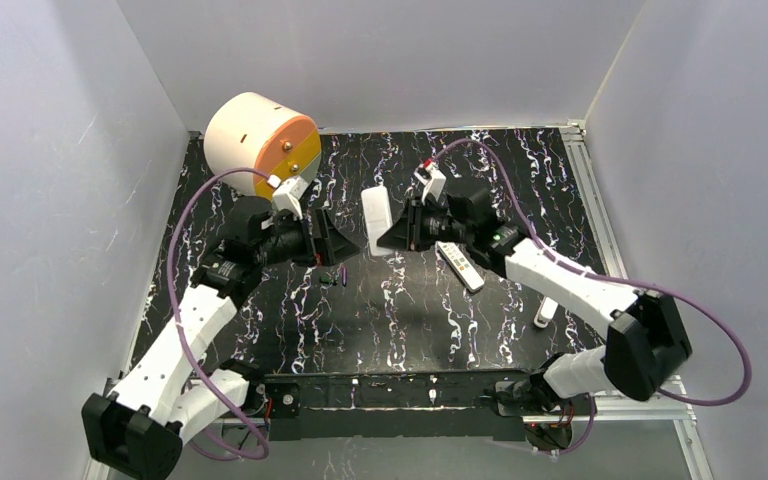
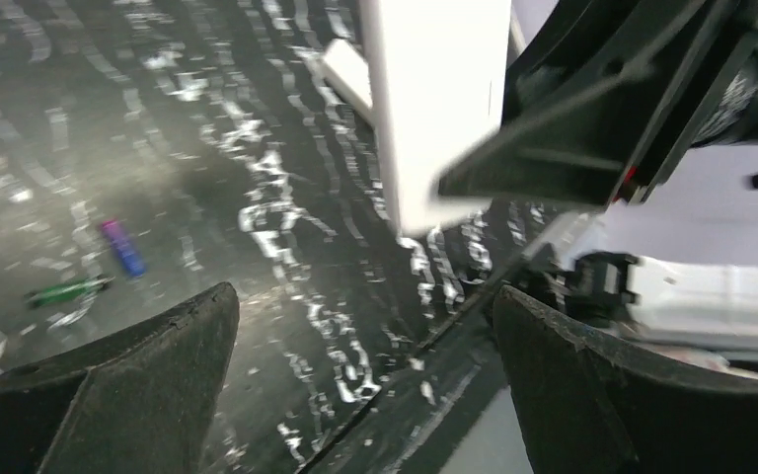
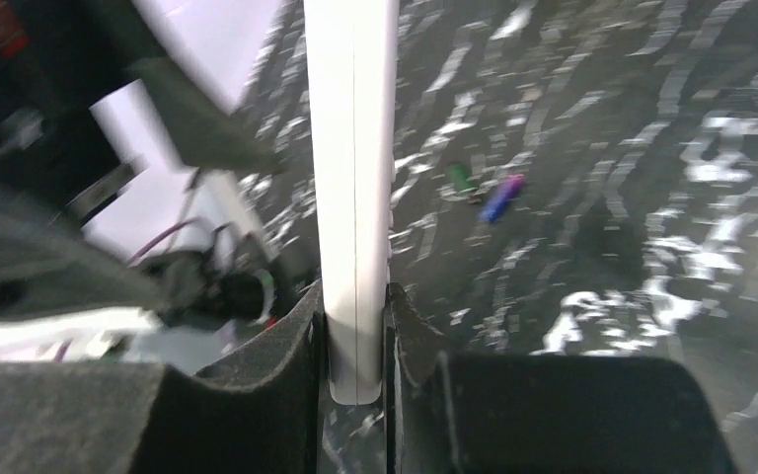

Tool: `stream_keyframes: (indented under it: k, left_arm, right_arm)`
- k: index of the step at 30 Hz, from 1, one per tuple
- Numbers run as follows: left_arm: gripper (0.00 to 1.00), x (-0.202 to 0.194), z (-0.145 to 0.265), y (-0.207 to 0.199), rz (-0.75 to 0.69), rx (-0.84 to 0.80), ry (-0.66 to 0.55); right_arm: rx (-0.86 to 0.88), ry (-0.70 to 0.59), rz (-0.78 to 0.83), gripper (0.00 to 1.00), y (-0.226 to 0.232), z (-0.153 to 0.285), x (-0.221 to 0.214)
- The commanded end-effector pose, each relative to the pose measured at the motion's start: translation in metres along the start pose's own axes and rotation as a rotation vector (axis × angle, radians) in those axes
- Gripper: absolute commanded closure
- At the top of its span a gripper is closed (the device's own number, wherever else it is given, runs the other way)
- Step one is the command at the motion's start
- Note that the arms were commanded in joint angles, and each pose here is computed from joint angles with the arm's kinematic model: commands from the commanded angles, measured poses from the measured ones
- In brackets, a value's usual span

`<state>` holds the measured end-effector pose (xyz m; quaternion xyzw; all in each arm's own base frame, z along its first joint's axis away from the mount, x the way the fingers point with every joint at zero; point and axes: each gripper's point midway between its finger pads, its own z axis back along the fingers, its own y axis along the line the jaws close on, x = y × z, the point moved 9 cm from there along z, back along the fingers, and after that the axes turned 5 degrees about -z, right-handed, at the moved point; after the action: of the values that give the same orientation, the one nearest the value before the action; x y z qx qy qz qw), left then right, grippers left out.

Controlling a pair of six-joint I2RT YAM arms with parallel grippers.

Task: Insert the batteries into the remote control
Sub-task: Turn over the remote control at the center of the board.

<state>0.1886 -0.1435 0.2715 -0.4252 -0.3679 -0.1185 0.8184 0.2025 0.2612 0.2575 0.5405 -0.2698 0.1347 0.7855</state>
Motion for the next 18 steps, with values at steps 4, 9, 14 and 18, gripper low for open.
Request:
stream_keyframes:
  k: [4, 9, 14, 18]
  left_arm:
    - [0.02, -0.022, 0.038, 0.025, -0.055, 0.390, -0.056]
    - [0.01, -0.028, 0.049, 0.025, -0.062, 0.427, -0.048]
    - [0.01, -0.036, 0.056, 0.018, -0.089, 0.376, -0.008]
    - [0.02, -0.044, 0.063, 0.018, -0.085, 0.386, -0.009]
  right_arm:
    - [-0.768, 0.034, 0.167, 0.99, -0.075, -0.028, 0.023]
    - [-1.068, 0.101, 0.314, 0.99, -0.107, -0.072, 0.028]
    - [-1.324, 0.189, 0.438, 0.99, -0.127, -0.098, 0.028]
    - [-1.425, 0.204, 0.505, 0.99, -0.141, -0.105, 0.027]
